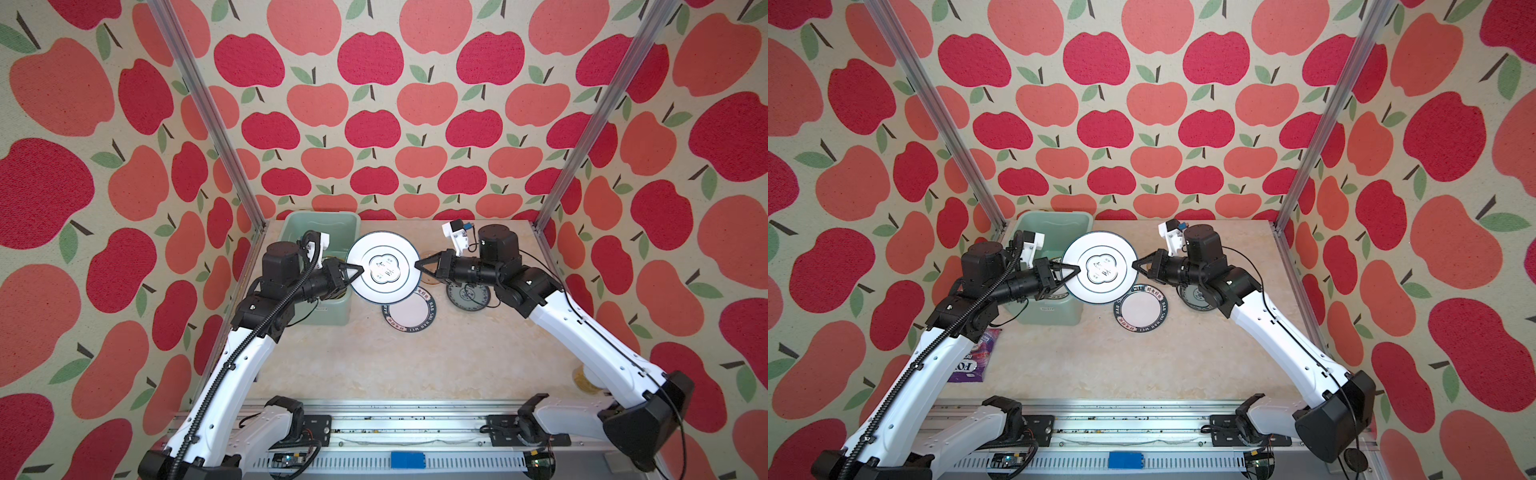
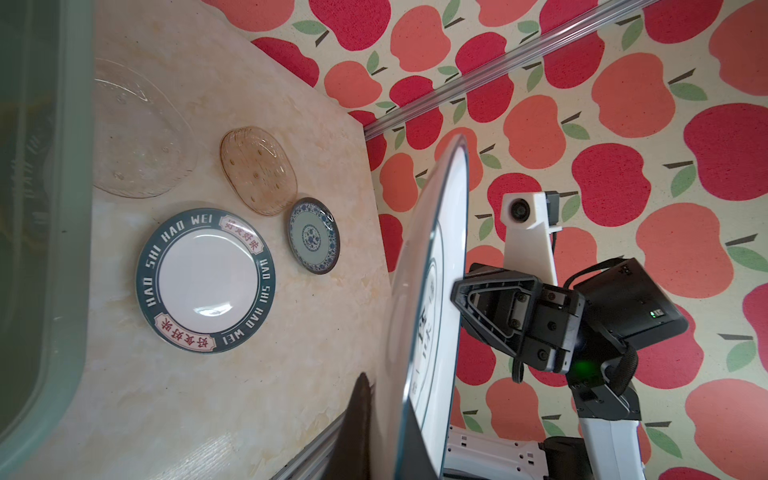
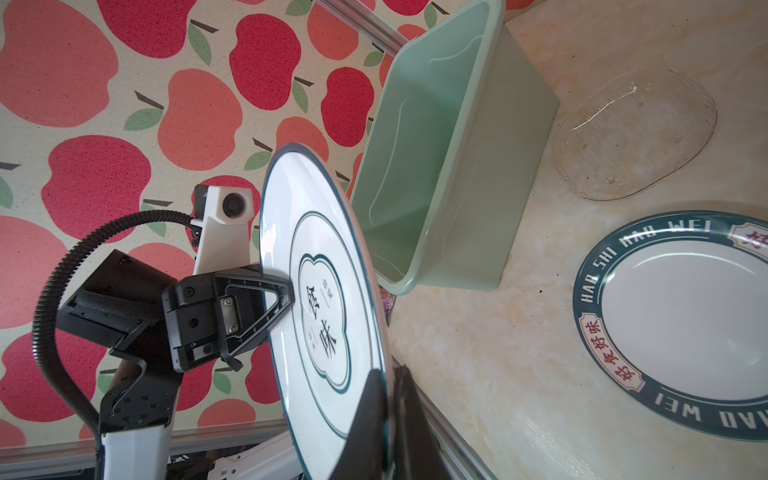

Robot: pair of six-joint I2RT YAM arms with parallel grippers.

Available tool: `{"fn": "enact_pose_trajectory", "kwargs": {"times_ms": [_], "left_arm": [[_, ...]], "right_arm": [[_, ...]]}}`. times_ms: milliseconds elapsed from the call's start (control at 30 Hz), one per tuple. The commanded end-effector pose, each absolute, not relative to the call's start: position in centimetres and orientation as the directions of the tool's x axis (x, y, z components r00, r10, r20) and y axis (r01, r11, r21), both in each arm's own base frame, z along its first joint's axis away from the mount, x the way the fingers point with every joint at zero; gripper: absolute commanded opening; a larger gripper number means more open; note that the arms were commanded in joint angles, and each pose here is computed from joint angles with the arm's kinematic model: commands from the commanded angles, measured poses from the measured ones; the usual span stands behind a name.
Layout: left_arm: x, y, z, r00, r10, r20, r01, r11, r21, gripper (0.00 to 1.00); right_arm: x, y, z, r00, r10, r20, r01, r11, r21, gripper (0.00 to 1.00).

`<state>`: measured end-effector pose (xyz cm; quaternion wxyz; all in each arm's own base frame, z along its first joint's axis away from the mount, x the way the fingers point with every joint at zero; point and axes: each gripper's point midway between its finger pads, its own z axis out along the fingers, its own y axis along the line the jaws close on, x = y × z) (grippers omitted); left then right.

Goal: Place the plates into the plastic bin on the countertop
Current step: 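Carry the cloud-motif plate over the bin with the left gripper while the right withdraws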

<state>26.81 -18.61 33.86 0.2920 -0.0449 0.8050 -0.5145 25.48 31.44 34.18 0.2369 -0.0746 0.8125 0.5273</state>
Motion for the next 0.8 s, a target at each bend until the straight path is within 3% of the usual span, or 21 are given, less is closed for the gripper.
{"fn": "enact_pose_trajectory", "kwargs": {"times_ms": [0, 67, 200, 333, 533, 767], "left_arm": [[27.0, -18.5, 33.5, -0.819, -0.365, -0.443, 0.236, 0.489, -0.840, 0.00], [27.1, -18.3, 33.6, -0.813, -0.373, -0.448, 0.230, 0.501, -0.834, 0.00], [27.4, -17.5, 34.2, -0.782, -0.400, -0.478, 0.223, 0.537, -0.814, 0.00], [28.5, -16.1, 35.2, -0.735, -0.454, -0.504, 0.196, 0.569, -0.799, 0.00], [31.4, -11.8, 36.3, -0.595, -0.628, -0.502, 0.067, 0.584, -0.809, 0.00], [35.1, -4.3, 35.5, -0.344, -0.847, -0.405, -0.138, 0.472, -0.871, 0.00]], "right_arm": [[25.2, 31.8, 35.7, -0.866, 0.137, -0.481, -0.398, 0.393, 0.829, 0.17], [25.4, 31.5, 35.6, -0.863, 0.147, -0.483, -0.392, 0.407, 0.825, 0.22], [26.2, 30.3, 36.0, -0.853, 0.191, -0.487, -0.372, 0.432, 0.821, 0.59], [27.1, 28.4, 37.2, -0.830, 0.251, -0.498, -0.361, 0.440, 0.822, 0.71], [27.7, 26.1, 37.9, -0.825, 0.277, -0.492, -0.333, 0.465, 0.820, 0.75], [28.3, 26.0, 36.7, -0.863, 0.277, -0.423, -0.274, 0.447, 0.851, 0.75]]}}
